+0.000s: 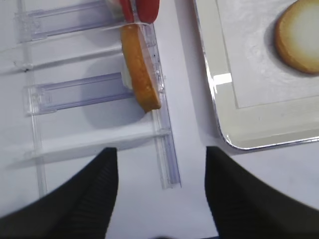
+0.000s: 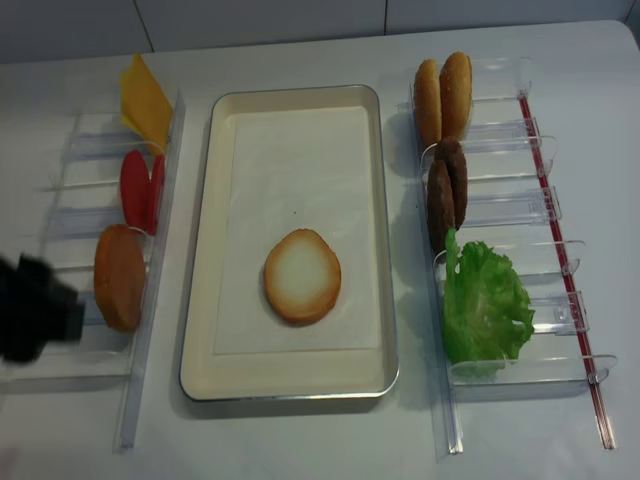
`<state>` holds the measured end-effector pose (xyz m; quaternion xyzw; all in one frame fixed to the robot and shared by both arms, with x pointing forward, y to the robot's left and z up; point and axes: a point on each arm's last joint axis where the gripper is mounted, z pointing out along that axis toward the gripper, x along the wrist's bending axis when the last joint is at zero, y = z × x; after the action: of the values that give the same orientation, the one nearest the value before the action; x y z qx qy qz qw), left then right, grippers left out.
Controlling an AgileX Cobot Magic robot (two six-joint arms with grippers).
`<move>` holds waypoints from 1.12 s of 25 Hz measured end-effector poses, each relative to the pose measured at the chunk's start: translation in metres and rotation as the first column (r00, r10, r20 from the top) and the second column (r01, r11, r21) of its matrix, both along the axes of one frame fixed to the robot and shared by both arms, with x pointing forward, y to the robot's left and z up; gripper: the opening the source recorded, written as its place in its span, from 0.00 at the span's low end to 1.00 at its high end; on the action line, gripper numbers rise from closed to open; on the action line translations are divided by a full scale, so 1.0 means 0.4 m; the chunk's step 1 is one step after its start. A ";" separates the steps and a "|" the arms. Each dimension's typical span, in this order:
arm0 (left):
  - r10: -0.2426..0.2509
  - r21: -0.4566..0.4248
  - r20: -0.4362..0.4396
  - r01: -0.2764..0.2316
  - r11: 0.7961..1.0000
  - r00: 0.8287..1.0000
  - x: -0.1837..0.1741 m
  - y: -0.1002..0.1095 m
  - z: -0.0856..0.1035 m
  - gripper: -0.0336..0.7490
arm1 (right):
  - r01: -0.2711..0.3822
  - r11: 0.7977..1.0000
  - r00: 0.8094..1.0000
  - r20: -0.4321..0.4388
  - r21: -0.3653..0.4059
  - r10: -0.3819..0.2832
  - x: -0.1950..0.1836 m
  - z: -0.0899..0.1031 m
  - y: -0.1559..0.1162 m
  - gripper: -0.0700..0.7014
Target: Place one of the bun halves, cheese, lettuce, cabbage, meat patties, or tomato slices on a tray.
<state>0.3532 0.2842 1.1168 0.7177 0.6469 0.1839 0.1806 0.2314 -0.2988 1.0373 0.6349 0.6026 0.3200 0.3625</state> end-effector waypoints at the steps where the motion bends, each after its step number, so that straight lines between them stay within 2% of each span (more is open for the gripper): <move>1: 0.001 -0.003 0.023 -0.001 1.000 1.000 -0.026 0.006 -0.003 0.51 | 0.000 1.000 1.000 0.000 0.000 0.000 0.000 0.000 0.000 0.62; 5: 0.004 -0.017 0.119 -0.002 1.000 0.993 -0.110 0.026 -0.009 0.51 | 0.000 1.000 1.000 0.000 0.000 0.000 0.000 0.000 0.000 0.62; 11: 0.010 -0.042 0.235 0.000 0.999 0.972 -0.204 0.048 -0.037 0.50 | 0.000 1.000 1.000 0.000 0.000 0.000 0.000 0.000 0.000 0.62; 15: 0.009 -0.051 0.286 0.006 0.999 0.958 -0.254 0.059 -0.079 0.50 | 0.001 1.000 1.000 0.000 0.001 -0.001 0.000 0.000 0.000 0.62; 16: 0.002 -0.050 0.319 0.015 0.999 0.948 -0.277 0.064 -0.100 0.50 | 0.001 1.000 1.000 0.000 0.001 -0.001 0.000 0.000 0.000 0.62; 24: -0.002 -0.061 0.379 0.027 0.998 0.925 -0.317 0.071 -0.174 0.50 | 0.001 1.000 1.000 0.000 0.001 -0.001 0.000 0.000 0.000 0.62; 28: -0.030 -0.054 0.417 0.058 0.997 0.908 -0.309 0.066 -0.192 0.50 | 0.001 1.000 1.000 0.000 0.001 -0.001 0.000 0.000 0.000 0.62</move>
<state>0.2298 0.3107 1.0399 0.6702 0.5828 0.3073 0.3415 0.2314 -0.2988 1.0373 0.6354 0.6021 0.3203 0.3622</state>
